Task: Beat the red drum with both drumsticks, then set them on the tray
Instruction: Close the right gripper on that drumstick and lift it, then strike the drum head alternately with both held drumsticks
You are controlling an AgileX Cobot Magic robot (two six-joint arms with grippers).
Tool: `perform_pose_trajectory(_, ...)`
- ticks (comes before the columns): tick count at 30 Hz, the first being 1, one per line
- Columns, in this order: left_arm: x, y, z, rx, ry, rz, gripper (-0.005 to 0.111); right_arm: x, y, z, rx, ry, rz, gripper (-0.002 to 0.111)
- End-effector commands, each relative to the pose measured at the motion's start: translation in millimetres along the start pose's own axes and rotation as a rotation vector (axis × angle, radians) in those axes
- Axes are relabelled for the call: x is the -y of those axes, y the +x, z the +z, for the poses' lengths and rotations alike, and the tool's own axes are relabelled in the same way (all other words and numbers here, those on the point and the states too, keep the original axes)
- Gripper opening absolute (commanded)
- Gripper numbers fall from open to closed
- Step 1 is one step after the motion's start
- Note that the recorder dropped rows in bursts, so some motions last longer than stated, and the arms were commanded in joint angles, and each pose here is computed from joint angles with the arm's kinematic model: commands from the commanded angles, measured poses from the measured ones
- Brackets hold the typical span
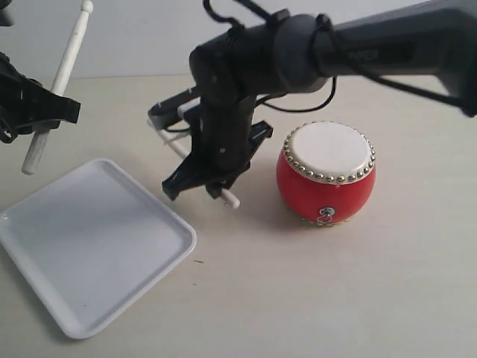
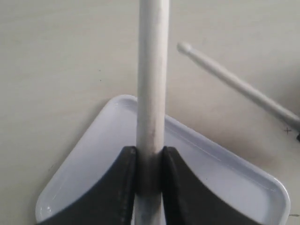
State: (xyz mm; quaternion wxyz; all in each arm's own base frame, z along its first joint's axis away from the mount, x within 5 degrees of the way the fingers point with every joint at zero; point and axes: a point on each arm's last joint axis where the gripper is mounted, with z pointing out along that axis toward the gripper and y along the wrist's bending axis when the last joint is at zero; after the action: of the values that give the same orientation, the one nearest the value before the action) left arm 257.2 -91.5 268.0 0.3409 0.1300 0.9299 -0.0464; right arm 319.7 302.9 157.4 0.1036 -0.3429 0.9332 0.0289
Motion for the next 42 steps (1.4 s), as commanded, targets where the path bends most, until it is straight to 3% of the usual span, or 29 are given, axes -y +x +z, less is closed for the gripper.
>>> perform_pose_trajectory(1, -0.9, 3, 1, -0.034, -0.005, 0.055, 0.0, 29, -2, -56, 0.097, 0.032, 0.058, 0.0)
perform_pose_trajectory(7, 3.6, 5, 3, -0.11, 0.045, 0.107, 0.0, 60, 16, -129, 0.194, 0.118, 0.099, 0.0)
perform_pose_trajectory(12, 25.8, -12, 14, -0.258, 0.255, 0.143, 0.0, 90, 57, -173, 0.201, 0.164, 0.172, 0.0)
perform_pose_trajectory(15, 42.5, -20, 23, -0.306, 0.313, 0.204, 0.0, 102, 95, -184, 0.169, 0.179, 0.227, 0.0)
perform_pose_trajectory(21, 85.2, -23, 28, -0.268, 0.347, 0.348, 0.0, 100, 172, -199, 0.115, 0.196, 0.284, 0.0)
perform_pose_trajectory(28, 122.4, -32, 34, -0.335, 0.389, 0.463, 0.0, 85, 234, -187, -0.018, 0.187, 0.268, 0.0)
perform_pose_trajectory(32, 142.7, -45, 39, -0.271, 0.29, 0.575, 0.0, 81, 249, -162, -0.055, 0.17, 0.211, 0.0)
perform_pose_trajectory(35, 141.3, -46, 38, -0.296, 0.262, 0.56, 0.0, 95, 247, -156, -0.056, 0.168, 0.24, 0.0)
perform_pose_trajectory(39, 156.4, -42, 35, -0.251, 0.288, 0.579, 0.0, 96, 237, -140, -0.04, -0.034, 0.303, 0.0)
perform_pose_trajectory(42, 165.8, -40, 35, -0.199, 0.302, 0.599, 0.0, 95, 232, -134, -0.054, -0.076, 0.31, 0.0)
